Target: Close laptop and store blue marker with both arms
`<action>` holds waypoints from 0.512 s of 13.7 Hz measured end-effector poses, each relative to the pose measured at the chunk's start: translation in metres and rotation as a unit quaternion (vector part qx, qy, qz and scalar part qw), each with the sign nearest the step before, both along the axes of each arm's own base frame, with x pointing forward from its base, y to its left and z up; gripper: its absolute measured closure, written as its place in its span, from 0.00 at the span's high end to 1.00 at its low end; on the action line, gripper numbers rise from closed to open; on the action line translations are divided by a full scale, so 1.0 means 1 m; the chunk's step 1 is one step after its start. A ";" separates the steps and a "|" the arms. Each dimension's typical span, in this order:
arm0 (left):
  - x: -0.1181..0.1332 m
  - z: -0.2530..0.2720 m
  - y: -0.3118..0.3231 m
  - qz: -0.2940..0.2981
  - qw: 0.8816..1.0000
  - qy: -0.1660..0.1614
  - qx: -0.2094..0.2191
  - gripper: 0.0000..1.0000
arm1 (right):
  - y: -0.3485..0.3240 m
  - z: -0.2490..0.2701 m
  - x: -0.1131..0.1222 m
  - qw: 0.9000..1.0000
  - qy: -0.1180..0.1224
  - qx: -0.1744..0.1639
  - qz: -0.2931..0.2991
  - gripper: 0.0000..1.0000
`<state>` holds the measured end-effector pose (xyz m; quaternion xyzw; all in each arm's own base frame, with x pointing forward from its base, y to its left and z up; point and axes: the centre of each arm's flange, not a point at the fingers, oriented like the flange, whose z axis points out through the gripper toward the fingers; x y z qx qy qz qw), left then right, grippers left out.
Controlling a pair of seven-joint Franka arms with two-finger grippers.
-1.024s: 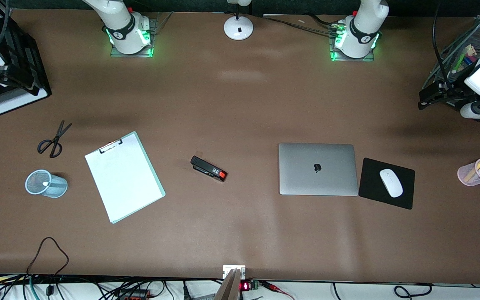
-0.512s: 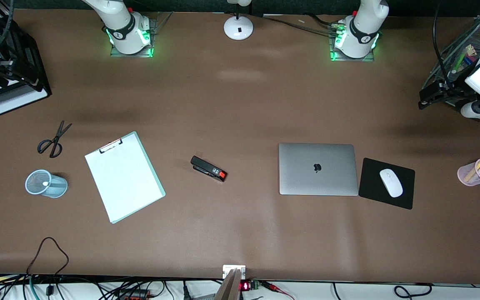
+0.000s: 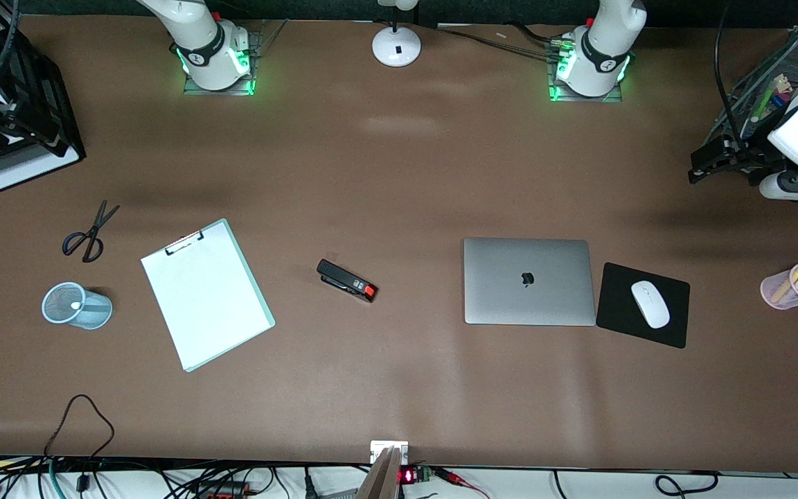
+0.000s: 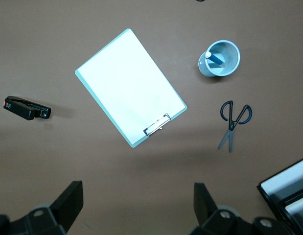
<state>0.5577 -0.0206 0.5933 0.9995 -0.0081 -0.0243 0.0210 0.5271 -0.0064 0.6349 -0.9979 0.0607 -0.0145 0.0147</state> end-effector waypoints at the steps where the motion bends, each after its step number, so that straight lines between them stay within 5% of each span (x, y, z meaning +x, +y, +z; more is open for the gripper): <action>1: 0.001 -0.001 -0.001 0.000 1.000 0.001 -0.002 1.00 | 0.000 0.000 0.000 1.000 0.001 0.000 0.000 1.00; 7: 0.002 0.000 -0.006 -0.005 1.000 -0.001 -0.002 1.00 | -0.001 -0.002 -0.001 1.000 0.009 0.000 0.022 1.00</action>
